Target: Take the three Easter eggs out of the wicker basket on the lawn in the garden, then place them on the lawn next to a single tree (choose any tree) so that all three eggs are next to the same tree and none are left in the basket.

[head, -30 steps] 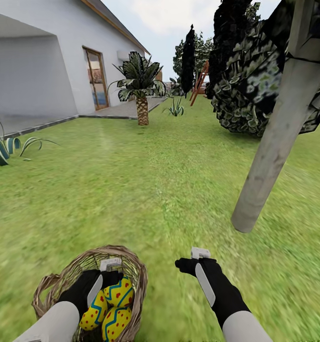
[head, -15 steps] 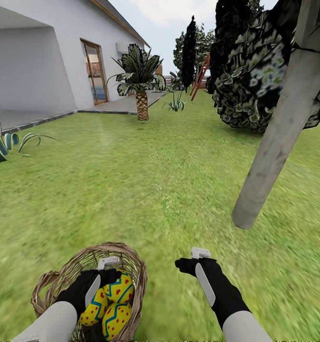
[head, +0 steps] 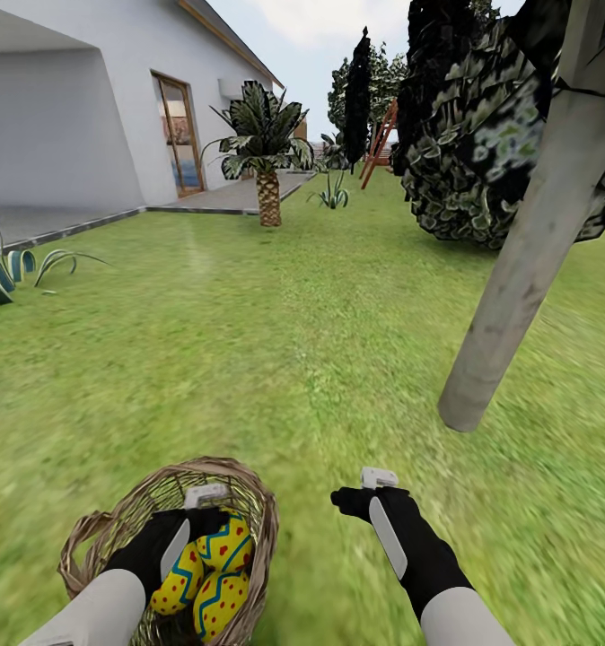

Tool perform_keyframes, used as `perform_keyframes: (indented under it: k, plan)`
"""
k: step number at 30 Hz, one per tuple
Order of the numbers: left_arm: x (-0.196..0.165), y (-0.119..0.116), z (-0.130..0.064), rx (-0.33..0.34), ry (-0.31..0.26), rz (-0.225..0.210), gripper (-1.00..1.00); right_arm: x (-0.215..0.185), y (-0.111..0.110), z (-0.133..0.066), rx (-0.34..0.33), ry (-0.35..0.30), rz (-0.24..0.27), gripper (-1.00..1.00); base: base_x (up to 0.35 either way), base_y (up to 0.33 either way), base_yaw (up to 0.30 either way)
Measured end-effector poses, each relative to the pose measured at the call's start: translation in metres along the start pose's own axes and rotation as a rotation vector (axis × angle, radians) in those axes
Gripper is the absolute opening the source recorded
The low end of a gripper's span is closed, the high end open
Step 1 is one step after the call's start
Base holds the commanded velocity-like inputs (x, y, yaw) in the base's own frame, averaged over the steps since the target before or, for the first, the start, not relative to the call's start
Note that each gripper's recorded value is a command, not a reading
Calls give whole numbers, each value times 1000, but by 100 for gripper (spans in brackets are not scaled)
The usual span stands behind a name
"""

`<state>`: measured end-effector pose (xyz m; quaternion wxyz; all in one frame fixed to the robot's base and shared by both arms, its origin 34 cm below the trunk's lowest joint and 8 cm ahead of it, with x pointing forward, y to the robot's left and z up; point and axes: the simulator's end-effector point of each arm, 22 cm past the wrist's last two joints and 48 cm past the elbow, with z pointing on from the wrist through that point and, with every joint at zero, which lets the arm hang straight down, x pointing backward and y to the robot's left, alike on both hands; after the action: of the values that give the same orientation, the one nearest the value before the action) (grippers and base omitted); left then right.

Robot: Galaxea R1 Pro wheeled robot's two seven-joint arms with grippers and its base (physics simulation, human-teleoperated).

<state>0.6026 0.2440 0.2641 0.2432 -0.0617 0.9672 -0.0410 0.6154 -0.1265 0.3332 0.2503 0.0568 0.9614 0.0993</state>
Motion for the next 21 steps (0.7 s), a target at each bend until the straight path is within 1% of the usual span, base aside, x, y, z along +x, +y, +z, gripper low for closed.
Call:
perform_keyframes:
  k: [3, 6, 10, 14, 21]
  plan:
    - [1, -10, 0, 40, 3, 4, 100, 0, 0, 0, 0, -1, 0, 100, 0, 0, 0]
    - [1, -15, 0, 64, 4, 8, 100, 0, 0, 0, 0, 0, 0, 100, 0, 0, 0]
    - [1, -17, 0, 70, 3, 9, 100, 0, 0, 0, 0, 0, 0, 100, 0, 0, 0]
    - [8, -15, 5, 69, 19, 8, 100, 7, -2, 6, 3, 16, 3, 100, 0, 0, 0]
    - [10, -15, 7, 69, 19, 8, 100, 9, -3, 8, 3, 21, 3, 100, 0, 0, 0]
